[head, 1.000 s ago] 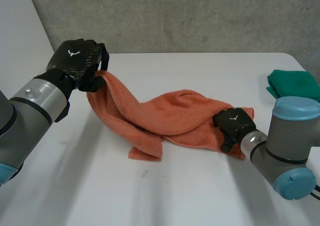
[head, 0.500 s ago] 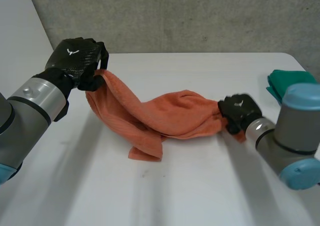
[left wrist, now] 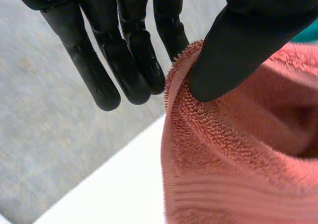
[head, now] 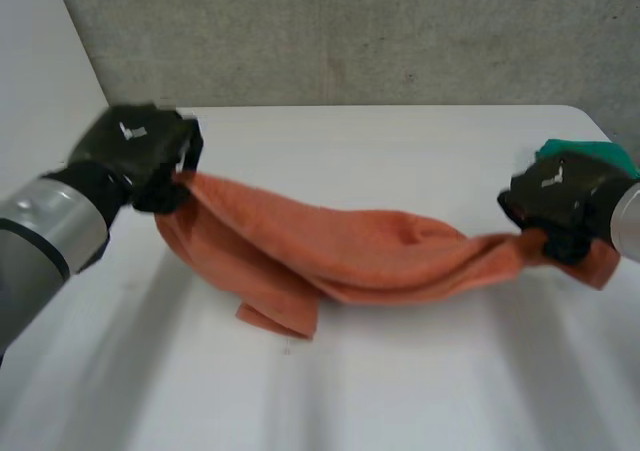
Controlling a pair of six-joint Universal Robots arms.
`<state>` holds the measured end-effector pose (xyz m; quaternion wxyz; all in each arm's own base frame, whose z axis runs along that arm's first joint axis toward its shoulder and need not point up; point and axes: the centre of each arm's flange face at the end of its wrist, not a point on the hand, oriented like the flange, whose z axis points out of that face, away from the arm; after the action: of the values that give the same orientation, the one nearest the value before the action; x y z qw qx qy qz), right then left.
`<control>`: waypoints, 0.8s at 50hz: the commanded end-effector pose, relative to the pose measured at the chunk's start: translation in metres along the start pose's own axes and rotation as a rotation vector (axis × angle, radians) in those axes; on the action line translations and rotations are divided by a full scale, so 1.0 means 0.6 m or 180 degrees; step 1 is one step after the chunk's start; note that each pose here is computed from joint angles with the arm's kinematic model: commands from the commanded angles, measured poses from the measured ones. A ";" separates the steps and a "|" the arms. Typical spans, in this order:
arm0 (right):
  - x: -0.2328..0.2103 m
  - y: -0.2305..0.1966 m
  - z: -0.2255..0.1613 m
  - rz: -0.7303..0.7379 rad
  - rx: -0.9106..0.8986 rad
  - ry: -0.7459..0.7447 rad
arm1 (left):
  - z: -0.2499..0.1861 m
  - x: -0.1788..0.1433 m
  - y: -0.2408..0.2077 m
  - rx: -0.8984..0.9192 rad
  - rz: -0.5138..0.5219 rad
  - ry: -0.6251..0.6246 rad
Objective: Fold the laundry.
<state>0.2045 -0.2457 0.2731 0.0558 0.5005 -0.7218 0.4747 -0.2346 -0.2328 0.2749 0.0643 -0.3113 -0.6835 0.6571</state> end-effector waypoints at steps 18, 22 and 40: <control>0.202 -0.162 0.130 0.0234 0.1584 0.1956 | 0.234 -0.109 -0.098 0.1086 0.0841 -0.1261; 0.251 -0.215 0.092 0.0195 0.2218 0.2463 | 0.209 -0.149 -0.199 0.1915 0.0747 -0.1782; 0.177 -0.150 0.188 0.0117 0.2049 0.1834 | 0.201 -0.091 -0.064 0.1324 0.0747 -0.1451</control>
<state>0.2598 -0.4032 0.4048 0.1279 0.2508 -0.4063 0.8693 -0.2631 -0.3682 0.3870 -0.1126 -0.1554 -0.4088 0.8922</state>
